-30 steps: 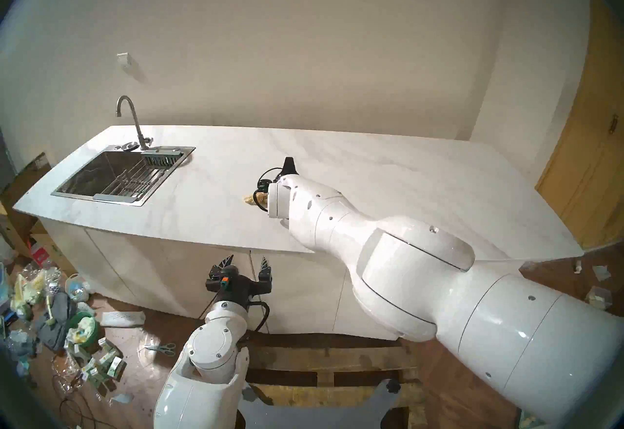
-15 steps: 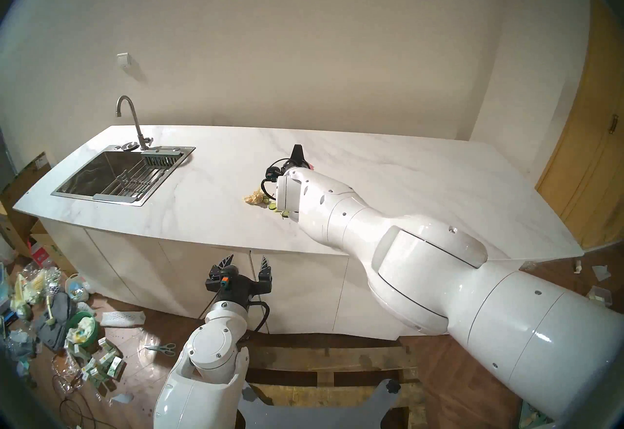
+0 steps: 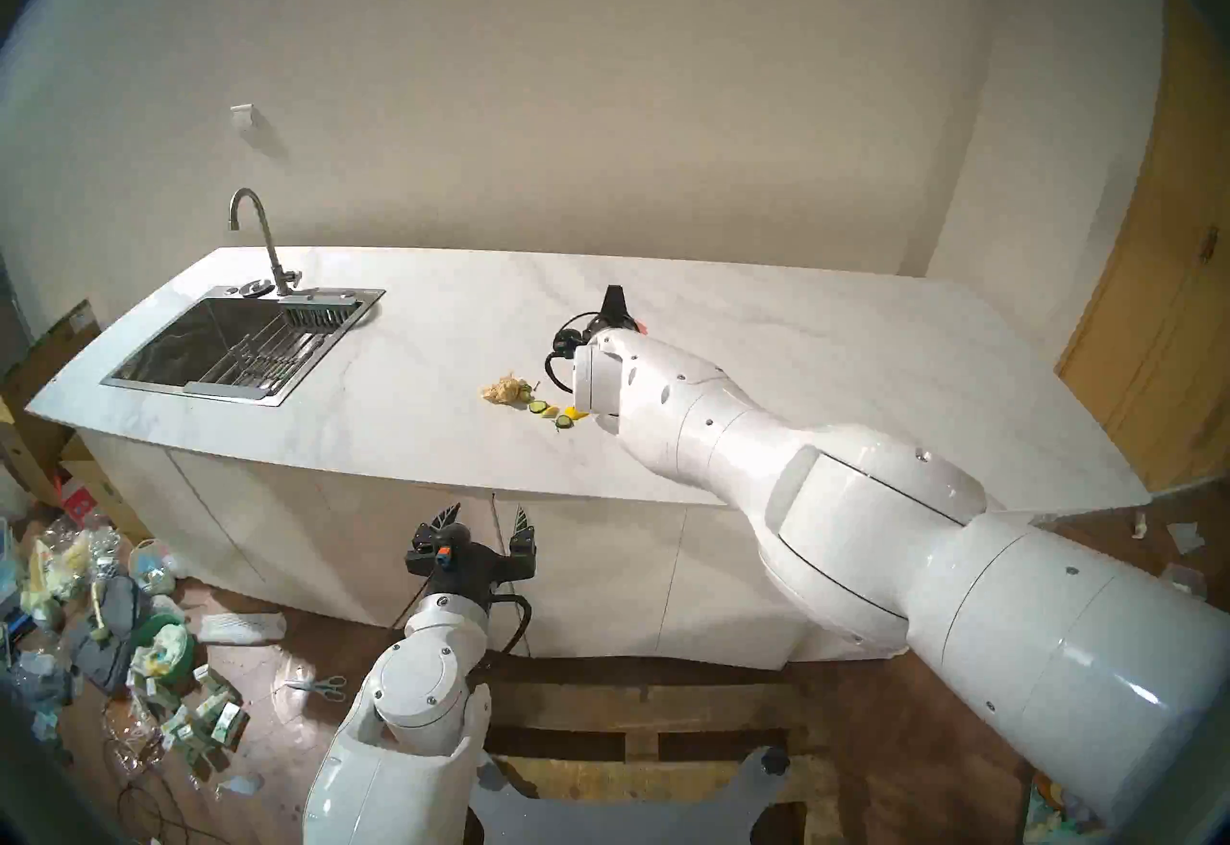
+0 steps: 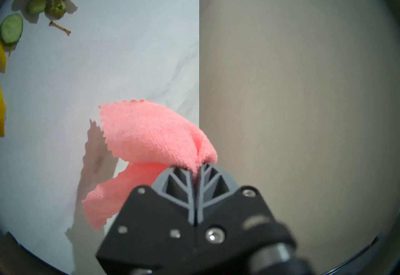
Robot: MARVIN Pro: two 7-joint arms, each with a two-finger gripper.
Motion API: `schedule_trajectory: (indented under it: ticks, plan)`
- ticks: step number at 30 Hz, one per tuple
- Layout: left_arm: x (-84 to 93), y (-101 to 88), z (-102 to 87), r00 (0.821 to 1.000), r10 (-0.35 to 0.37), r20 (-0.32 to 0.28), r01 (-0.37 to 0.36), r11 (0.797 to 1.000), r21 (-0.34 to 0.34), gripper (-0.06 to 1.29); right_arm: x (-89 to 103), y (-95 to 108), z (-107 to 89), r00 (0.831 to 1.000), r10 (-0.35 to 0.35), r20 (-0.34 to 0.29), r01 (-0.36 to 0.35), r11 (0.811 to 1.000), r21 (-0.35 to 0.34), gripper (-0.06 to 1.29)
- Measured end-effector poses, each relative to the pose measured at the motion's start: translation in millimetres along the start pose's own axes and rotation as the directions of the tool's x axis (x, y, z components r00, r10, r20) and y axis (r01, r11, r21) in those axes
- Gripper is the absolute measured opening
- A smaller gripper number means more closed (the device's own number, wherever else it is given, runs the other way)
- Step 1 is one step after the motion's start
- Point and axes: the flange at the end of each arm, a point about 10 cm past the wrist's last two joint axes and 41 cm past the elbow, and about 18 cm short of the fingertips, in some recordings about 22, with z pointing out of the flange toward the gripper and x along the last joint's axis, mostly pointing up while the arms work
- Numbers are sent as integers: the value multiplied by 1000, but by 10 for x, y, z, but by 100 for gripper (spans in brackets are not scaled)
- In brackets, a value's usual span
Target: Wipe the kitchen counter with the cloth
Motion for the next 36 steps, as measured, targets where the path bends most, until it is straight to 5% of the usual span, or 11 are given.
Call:
schedule_trajectory:
  ticks: [7,25,36]
  plan:
    - [-9,-1,2,1000,0,2,0,1000,0,126,-117,-37,16,1000,-8,18,8,1000,11,-2]
    - [-17,-2,12,1000,1,4,-1,1000,1,126,-902,-108,121,984,52,171,-55,998,10,-2]
    - [-23,-3,19,1000,1,5,-1,1000,2,126,-1486,-51,154,929,246,276,-259,966,11,-2]
